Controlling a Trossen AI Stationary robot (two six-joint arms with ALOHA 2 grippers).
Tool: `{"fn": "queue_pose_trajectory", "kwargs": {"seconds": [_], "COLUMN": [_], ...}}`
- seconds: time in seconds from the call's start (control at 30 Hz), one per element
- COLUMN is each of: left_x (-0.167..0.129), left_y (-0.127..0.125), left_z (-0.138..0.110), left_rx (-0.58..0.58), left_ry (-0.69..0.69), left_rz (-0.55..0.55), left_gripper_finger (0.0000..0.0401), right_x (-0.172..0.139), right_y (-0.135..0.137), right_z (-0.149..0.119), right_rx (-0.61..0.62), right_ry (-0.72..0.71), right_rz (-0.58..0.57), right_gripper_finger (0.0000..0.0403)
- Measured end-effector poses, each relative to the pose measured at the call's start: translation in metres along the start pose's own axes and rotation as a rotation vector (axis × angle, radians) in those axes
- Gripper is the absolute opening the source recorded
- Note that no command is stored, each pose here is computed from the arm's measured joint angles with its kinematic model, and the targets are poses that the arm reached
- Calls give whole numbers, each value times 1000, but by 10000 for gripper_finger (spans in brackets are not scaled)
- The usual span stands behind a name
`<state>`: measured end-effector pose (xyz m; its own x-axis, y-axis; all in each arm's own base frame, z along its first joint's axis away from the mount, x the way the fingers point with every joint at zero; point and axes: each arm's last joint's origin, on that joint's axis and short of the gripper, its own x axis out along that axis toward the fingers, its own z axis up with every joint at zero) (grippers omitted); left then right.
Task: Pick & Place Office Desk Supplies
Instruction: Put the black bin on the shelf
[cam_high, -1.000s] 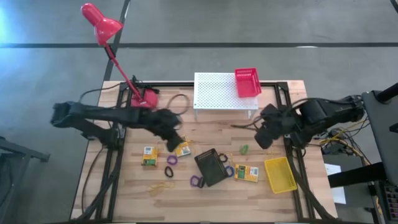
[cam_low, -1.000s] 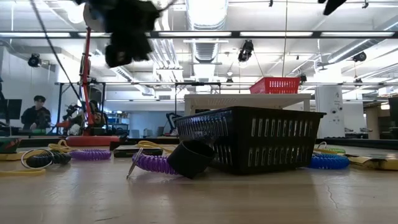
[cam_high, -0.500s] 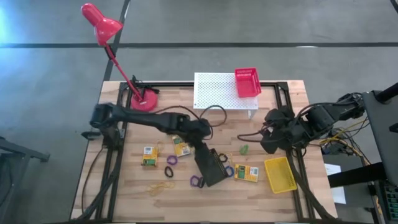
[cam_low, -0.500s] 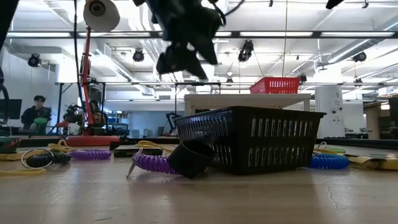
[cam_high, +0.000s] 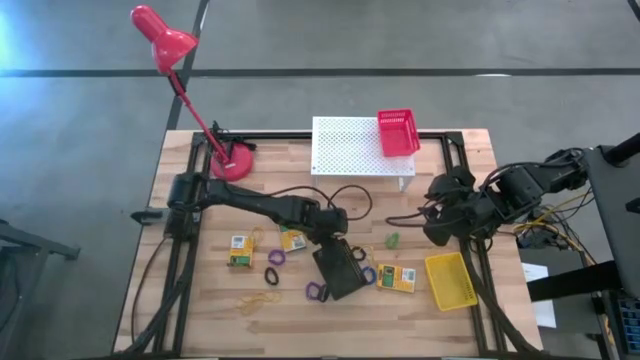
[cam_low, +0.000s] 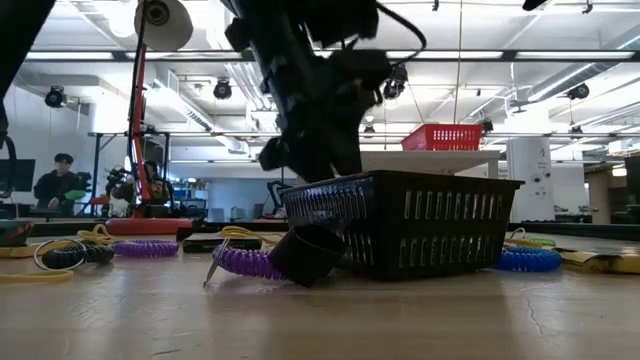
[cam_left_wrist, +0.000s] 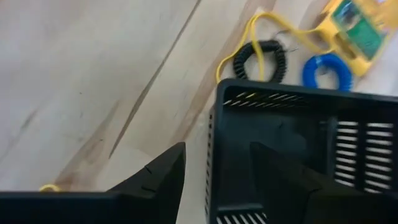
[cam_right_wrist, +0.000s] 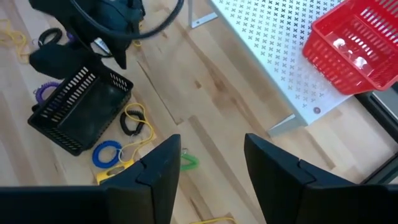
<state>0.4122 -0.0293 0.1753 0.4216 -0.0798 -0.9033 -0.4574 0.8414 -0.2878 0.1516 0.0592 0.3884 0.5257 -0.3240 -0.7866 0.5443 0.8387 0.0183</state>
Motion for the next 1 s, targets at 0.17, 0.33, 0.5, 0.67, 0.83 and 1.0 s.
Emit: {"fn": "queue_pose_trajectory", "kwargs": {"seconds": [0.17,0.33,0.5,0.67,0.83,1.0], "left_x": [7,11,18,21,4,-46], "left_y": [2,0,0,1,-4,-12], "left_z": [0,3,1,-1,1,3], "left_rx": [0,3,5,3,-113,-287], "left_ry": [-22,-53,-43,-20,8,4], "left_rz": [48,29,30,40,-53,-168], "left_gripper_finger": [187,139,79,26,9,8], "right_x": [-2,-2,-2,-2,-3,-5], "right_y": [-2,-3,-3,-3,-2,-2], "right_z": [0,0,0,0,-1,-3], "right_rx": [3,-2,-14,-14,-12,-2], "right_ry": [-4,-5,-5,-5,-3,-3], "right_rz": [5,7,8,8,13,32], "right_gripper_finger": [169,171,171,168,162,162]}}
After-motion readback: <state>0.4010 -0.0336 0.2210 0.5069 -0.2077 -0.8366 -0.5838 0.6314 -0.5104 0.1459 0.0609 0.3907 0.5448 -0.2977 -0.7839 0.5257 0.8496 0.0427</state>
